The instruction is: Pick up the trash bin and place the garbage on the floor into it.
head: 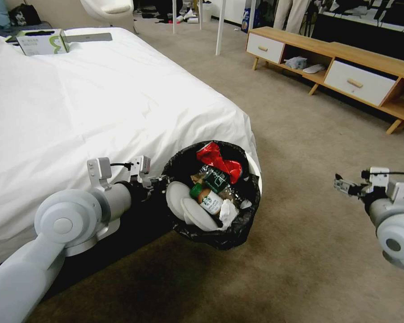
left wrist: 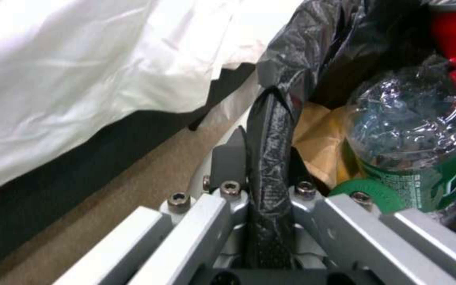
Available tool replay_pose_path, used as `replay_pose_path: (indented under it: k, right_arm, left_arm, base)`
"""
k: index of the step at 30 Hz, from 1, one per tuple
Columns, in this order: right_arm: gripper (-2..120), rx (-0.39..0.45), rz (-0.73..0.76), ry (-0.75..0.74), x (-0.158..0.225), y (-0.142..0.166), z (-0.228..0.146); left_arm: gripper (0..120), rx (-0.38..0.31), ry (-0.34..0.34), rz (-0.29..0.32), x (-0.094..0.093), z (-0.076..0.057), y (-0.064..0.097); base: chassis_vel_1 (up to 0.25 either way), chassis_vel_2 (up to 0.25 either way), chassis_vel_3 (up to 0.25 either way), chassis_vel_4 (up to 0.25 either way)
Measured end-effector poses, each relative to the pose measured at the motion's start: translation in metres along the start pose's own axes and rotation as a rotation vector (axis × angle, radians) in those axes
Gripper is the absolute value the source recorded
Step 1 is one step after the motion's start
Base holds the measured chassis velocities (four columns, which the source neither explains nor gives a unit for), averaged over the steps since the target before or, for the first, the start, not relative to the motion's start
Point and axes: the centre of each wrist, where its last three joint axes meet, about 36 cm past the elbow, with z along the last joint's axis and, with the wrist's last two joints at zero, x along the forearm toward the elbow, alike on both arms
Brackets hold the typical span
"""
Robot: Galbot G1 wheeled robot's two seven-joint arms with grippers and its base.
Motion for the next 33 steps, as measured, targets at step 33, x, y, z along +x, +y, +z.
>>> replay_pose_path:
  k: [33]
  right_arm:
    - [100, -0.064, 0.039, -0.004, -0.024, 0.004, 0.042]
  left_arm:
    - [2, 0.014, 0.035, -0.005, -0.009, 0.011, 0.004]
  base:
    - [0.000, 0.000, 0.000, 0.000]
